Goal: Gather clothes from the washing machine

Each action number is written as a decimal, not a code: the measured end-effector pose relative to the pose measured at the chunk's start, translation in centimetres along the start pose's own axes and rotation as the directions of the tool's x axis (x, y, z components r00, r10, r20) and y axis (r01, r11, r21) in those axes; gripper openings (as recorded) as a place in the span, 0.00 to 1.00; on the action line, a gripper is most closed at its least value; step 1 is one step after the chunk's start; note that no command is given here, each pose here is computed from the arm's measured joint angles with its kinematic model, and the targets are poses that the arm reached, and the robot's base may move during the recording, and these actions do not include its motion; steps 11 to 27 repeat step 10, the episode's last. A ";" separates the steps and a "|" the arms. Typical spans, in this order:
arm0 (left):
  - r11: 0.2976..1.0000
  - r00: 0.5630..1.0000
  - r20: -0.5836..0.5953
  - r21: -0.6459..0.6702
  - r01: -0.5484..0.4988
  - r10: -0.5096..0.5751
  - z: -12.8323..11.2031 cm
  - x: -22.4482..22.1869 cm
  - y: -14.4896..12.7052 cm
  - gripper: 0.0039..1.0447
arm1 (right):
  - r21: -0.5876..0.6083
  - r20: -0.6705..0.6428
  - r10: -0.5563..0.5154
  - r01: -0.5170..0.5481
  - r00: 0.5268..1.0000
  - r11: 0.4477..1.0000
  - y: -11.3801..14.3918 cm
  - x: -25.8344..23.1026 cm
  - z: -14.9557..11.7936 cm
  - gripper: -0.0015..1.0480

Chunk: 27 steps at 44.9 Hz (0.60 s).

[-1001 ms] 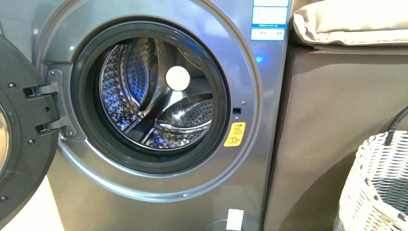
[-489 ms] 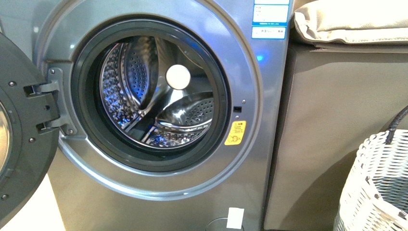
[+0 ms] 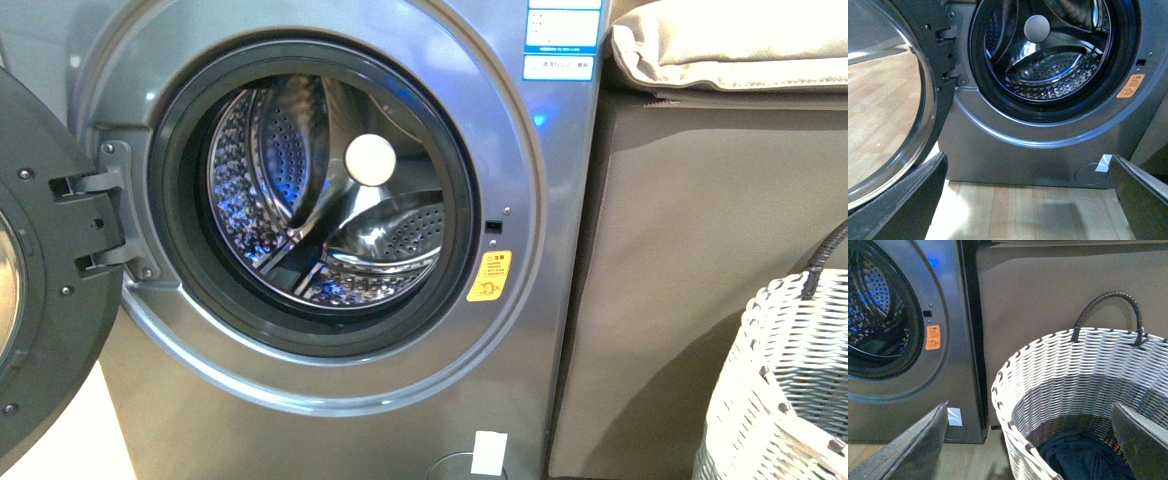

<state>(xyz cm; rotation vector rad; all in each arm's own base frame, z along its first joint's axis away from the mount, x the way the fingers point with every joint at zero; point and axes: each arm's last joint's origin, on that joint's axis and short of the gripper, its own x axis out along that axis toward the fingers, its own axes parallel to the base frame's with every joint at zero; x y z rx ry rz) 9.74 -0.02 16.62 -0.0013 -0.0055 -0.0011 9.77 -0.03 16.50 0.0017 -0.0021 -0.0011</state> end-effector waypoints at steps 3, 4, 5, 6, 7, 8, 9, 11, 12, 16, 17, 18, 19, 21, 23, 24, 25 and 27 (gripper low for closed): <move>1.000 1.000 0.000 0.000 0.000 0.000 0.0 0.0 0.0 0.94 | 0.000 0.000 0.000 0.000 1.000 1.000 0.0 0.0 0.0 0.93; 1.000 1.000 0.000 0.000 0.000 0.000 0.0 0.0 0.0 0.94 | 0.000 0.000 0.000 0.000 1.000 1.000 0.0 0.0 0.0 0.93; 1.000 1.000 0.000 0.000 0.000 0.000 0.0 0.0 0.0 0.94 | 0.000 0.000 0.000 0.000 1.000 1.000 0.0 0.0 0.0 0.93; 1.000 1.000 0.000 0.000 0.000 0.000 0.0 0.0 0.0 0.94 | 0.000 0.000 0.000 0.000 1.000 1.000 0.0 0.0 0.0 0.93; 1.000 1.000 0.000 0.000 0.000 0.000 0.0 0.0 0.0 0.94 | 0.000 0.000 0.000 0.000 1.000 1.000 0.0 0.0 0.0 0.93; 1.000 1.000 0.000 0.000 0.000 0.000 0.0 0.0 0.0 0.94 | 0.000 0.000 0.000 0.000 1.000 1.000 0.0 0.0 0.0 0.93; 1.000 1.000 0.000 0.000 0.000 0.000 0.0 0.0 0.0 0.94 | 0.000 0.000 0.000 0.000 1.000 1.000 0.0 0.0 0.0 0.93; 1.000 1.000 0.000 0.000 0.000 0.000 0.0 0.0 0.0 0.94 | 0.000 0.000 0.000 0.000 1.000 1.000 0.0 0.0 0.0 0.93; 1.000 1.000 0.000 0.000 0.000 0.000 0.0 0.0 0.0 0.94 | 0.000 0.000 0.000 0.000 1.000 1.000 0.0 0.0 0.0 0.93; 1.000 1.000 0.000 0.000 0.000 0.000 0.0 0.0 0.0 0.94 | 0.000 0.000 0.000 0.000 1.000 1.000 0.0 0.0 0.0 0.93; 1.000 1.000 0.000 0.000 0.000 0.000 0.0 0.0 0.0 0.94 | 0.000 0.000 0.000 0.000 1.000 1.000 0.0 0.0 0.0 0.93; 1.000 1.000 0.000 0.000 0.000 0.000 0.0 0.0 0.0 0.94 | 0.000 0.000 0.000 0.000 1.000 1.000 0.0 0.0 0.0 0.93; 1.000 1.000 0.000 0.000 0.000 0.000 0.0 0.0 0.0 0.94 | 0.000 0.000 0.000 0.000 1.000 1.000 0.0 0.0 0.0 0.93; 1.000 1.000 0.000 0.000 0.000 0.000 0.0 0.0 0.0 0.94 | 0.000 0.000 0.000 0.000 1.000 1.000 0.0 0.0 0.0 0.93; 1.000 1.000 0.000 0.000 0.000 0.000 0.0 0.0 0.0 0.94 | 0.000 0.000 0.000 0.000 1.000 1.000 0.0 0.0 0.0 0.93; 1.000 1.000 0.000 0.000 0.000 0.000 0.0 0.0 0.0 0.94 | 0.000 0.000 0.000 0.000 1.000 1.000 0.0 0.0 0.0 0.93; 1.000 1.000 0.000 0.000 0.000 0.000 0.0 0.0 0.0 0.94 | 0.000 0.000 0.000 0.000 1.000 1.000 0.0 0.0 0.0 0.93; 1.000 1.000 0.000 0.000 0.000 0.000 0.0 0.0 0.0 0.94 | 0.000 0.000 0.000 0.000 1.000 1.000 0.0 0.0 0.0 0.93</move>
